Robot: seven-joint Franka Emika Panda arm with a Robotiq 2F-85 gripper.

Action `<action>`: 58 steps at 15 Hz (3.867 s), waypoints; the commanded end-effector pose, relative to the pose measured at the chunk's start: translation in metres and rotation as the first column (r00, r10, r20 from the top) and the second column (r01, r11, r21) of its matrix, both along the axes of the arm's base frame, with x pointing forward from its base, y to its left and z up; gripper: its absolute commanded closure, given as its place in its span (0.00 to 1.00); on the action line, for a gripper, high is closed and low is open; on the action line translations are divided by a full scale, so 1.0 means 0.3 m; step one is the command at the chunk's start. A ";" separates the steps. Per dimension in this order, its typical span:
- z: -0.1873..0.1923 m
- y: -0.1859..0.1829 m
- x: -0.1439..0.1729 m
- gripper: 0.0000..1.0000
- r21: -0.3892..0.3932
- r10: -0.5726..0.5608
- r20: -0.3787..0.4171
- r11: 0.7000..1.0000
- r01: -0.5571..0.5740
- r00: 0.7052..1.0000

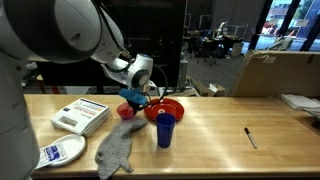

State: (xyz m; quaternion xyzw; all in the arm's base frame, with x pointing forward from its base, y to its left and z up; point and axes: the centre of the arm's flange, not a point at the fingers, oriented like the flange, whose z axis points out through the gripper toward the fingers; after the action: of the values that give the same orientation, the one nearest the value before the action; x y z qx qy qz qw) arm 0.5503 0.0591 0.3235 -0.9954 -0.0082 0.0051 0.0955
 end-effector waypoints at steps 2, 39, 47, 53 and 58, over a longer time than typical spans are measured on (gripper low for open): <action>0.023 0.004 0.081 0.99 0.016 -0.027 0.016 1.000 0.026 1.000; 0.008 0.011 0.213 0.07 0.027 0.041 0.080 0.999 -0.043 0.996; 0.033 0.057 0.211 0.00 0.026 0.112 0.097 0.993 -0.115 0.989; 0.033 0.080 0.204 0.00 0.007 0.203 0.114 0.979 -0.205 0.973; 0.045 0.088 0.201 0.00 -0.065 0.256 0.134 0.966 -0.249 0.957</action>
State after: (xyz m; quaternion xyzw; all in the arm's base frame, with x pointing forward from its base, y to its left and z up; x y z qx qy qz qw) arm 0.6204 0.0851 0.3262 -0.9862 -0.1273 -0.0376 0.0986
